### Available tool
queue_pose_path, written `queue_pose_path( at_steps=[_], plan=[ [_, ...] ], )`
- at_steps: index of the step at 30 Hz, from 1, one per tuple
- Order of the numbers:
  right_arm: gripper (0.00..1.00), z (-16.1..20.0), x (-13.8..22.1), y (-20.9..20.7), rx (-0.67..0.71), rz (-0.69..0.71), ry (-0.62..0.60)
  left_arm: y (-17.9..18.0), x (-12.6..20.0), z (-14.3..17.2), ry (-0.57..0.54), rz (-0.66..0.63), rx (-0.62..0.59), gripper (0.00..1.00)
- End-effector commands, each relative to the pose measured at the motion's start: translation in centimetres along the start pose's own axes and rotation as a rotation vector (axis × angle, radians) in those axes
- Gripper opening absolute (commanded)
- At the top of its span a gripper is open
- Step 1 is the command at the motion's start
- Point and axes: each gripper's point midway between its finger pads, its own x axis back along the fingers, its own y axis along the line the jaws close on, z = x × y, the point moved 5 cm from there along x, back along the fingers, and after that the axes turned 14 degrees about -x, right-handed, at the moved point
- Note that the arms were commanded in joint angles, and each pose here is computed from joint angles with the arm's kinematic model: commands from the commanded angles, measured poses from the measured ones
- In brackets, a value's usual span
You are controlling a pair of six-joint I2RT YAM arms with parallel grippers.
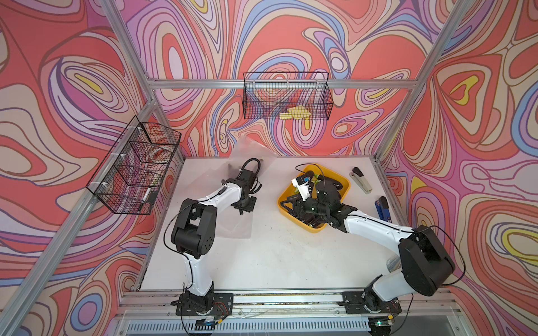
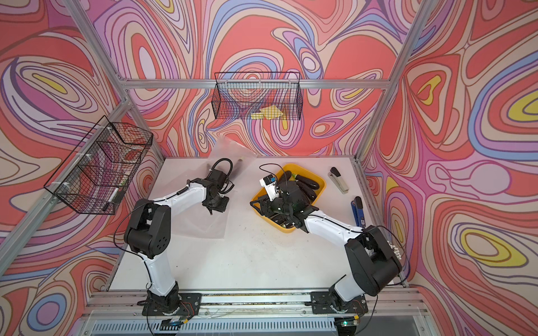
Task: Place the eggplant in a zip-top bag and seal the zipper
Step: Open the zipper food storage bag.
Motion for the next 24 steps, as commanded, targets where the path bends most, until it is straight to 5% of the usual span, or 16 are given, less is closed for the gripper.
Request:
queue_pose_path(
  at_steps=[1,7,24],
  plan=[
    [0.52,0.4,-0.3,-0.1,-0.005,-0.010,0.003,-0.2,-1.0,-0.3,0.034,0.019,-0.038,0.39],
    [0.52,0.5,-0.1,-0.2,-0.005,-0.002,0.003,0.3,-2.0,-0.2,0.052,0.013,-0.044,0.34],
    [0.51,0.9,-0.2,-0.4,-0.013,0.007,0.011,0.7,-2.0,-0.6,0.035,0.068,-0.024,0.01]
  ],
)
